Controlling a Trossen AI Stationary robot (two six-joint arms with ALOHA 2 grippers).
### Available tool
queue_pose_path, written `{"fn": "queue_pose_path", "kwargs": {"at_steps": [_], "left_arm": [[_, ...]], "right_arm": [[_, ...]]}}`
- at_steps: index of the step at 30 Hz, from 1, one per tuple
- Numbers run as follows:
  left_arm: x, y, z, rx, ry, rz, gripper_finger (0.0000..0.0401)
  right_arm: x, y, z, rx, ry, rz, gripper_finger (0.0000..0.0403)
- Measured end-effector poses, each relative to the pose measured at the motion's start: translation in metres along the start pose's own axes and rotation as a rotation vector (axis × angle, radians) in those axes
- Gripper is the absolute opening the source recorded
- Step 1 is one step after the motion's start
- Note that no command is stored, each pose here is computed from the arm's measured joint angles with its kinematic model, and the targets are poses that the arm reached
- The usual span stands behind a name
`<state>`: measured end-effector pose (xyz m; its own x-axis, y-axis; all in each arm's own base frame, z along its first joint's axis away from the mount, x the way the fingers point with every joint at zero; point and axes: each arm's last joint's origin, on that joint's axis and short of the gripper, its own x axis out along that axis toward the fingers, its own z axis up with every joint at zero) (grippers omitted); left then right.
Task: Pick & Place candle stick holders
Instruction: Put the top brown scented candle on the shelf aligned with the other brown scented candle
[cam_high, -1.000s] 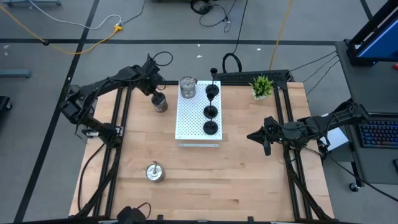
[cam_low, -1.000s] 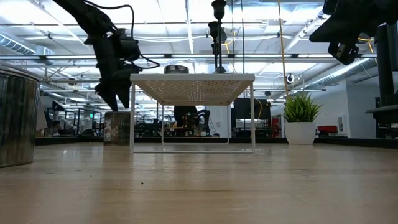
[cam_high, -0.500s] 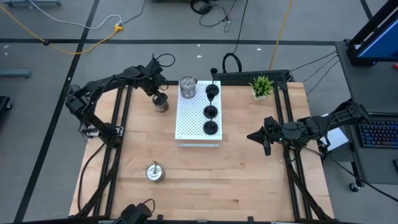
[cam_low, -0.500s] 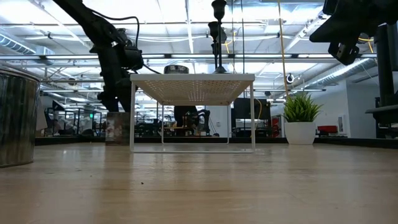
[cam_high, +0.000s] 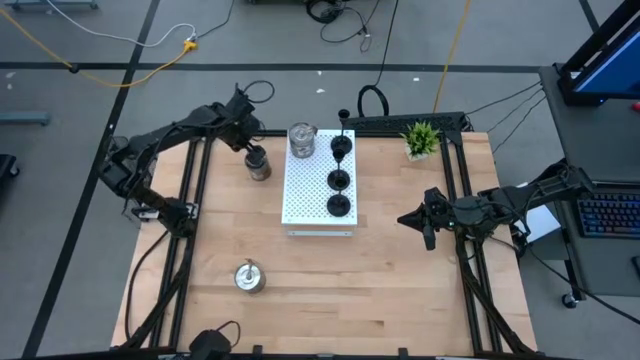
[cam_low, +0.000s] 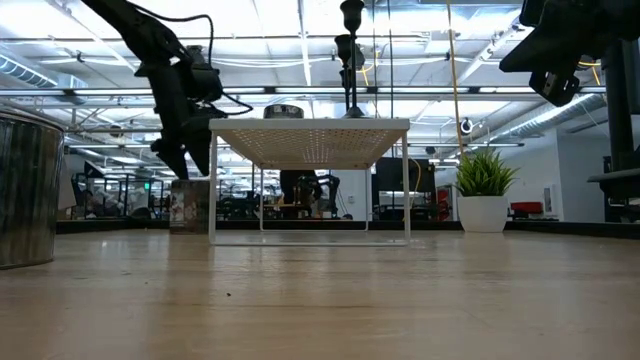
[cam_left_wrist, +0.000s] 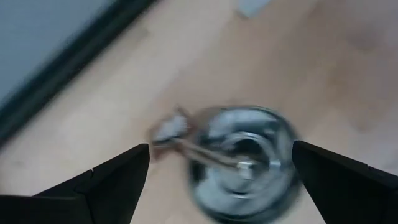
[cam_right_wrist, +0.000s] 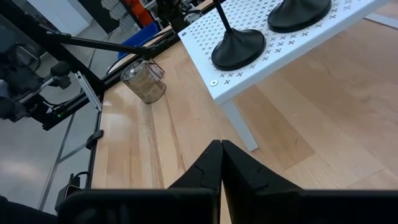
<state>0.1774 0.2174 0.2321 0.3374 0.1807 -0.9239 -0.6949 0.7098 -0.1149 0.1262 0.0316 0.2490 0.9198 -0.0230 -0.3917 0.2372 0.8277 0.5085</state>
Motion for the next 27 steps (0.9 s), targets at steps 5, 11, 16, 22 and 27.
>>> {"fn": "queue_pose_path", "kwargs": {"at_steps": [5,11,16,22,27], "left_arm": [[0.011,-0.008,0.001,0.028,0.034,-0.033,0.04],[0.018,-0.012,0.004,0.038,0.041,-0.053,0.04],[0.018,-0.012,0.004,0.037,0.041,-0.054,0.04],[0.014,-0.012,0.002,0.04,0.035,-0.062,0.04],[0.013,-0.014,0.002,0.053,0.035,-0.096,0.04]], "right_arm": [[0.0,0.0,0.0,0.0,-0.001,0.0,0.0],[0.0,0.0,0.0,0.015,-0.001,-0.001,0.0],[0.0,0.0,0.0,0.018,-0.001,-0.002,0.0],[0.0,0.0,0.0,0.022,-0.002,-0.001,0.0],[0.0,0.0,0.0,0.025,-0.001,-0.002,0.0]]}}
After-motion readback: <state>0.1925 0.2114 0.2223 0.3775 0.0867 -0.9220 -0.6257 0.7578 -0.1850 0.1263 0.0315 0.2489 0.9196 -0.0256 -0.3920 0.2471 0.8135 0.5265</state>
